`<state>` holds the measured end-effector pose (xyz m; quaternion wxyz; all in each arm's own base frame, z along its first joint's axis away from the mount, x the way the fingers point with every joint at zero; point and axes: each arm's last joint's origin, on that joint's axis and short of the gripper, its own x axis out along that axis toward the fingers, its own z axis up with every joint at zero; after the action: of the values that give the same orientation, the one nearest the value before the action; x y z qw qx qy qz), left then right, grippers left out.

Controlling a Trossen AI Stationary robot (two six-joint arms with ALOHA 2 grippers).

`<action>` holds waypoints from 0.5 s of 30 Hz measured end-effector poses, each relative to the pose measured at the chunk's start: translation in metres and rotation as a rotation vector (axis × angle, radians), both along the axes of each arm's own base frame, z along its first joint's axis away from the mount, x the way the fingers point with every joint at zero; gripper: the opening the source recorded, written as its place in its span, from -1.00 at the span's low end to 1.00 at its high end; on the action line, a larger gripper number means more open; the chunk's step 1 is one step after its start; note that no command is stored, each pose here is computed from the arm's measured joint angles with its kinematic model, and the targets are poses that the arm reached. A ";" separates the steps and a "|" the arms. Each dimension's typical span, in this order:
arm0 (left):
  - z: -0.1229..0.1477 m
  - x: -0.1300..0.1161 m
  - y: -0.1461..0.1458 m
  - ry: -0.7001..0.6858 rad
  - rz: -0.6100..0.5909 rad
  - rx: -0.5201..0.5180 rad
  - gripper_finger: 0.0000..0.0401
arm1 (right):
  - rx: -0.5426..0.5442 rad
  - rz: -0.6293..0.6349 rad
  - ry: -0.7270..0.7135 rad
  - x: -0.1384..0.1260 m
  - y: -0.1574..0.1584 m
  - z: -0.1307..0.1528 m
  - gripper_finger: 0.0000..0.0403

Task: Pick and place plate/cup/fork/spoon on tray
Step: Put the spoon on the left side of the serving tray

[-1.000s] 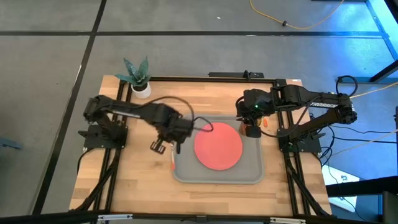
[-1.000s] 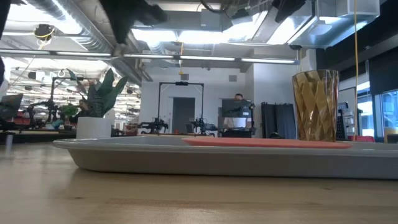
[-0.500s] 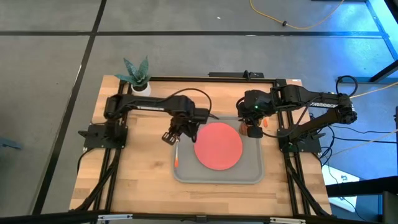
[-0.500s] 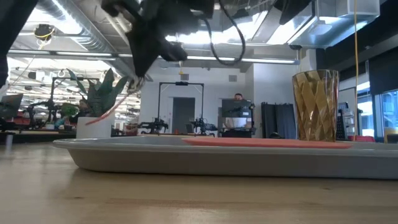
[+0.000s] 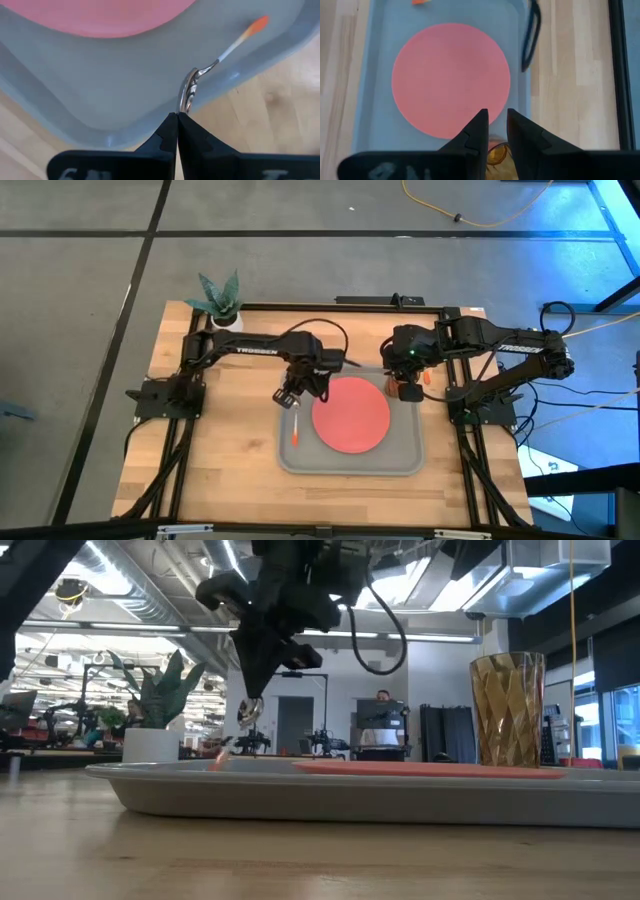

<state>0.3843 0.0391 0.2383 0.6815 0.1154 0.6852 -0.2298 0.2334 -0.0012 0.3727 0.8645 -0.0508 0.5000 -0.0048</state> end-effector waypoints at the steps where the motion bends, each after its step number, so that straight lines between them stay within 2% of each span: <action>1: -0.001 0.000 0.002 0.003 0.005 0.000 -1.00 | -0.002 0.003 0.000 0.000 0.000 0.000 -0.65; 8: -0.006 0.002 0.007 0.011 0.020 -0.007 -1.00 | -0.003 0.005 0.000 0.000 0.000 0.000 -0.65; 12: -0.009 0.008 0.008 -0.050 0.005 -0.089 -1.00 | -0.003 0.006 0.000 0.000 0.000 0.000 -0.65; 15: -0.010 0.009 0.009 -0.056 0.002 -0.068 -1.00 | -0.003 0.006 0.000 0.000 0.000 0.000 -0.65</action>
<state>0.3935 0.0485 0.2282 0.7040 0.0979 0.6580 -0.2488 0.2335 -0.0012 0.3727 0.8644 -0.0536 0.4999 -0.0032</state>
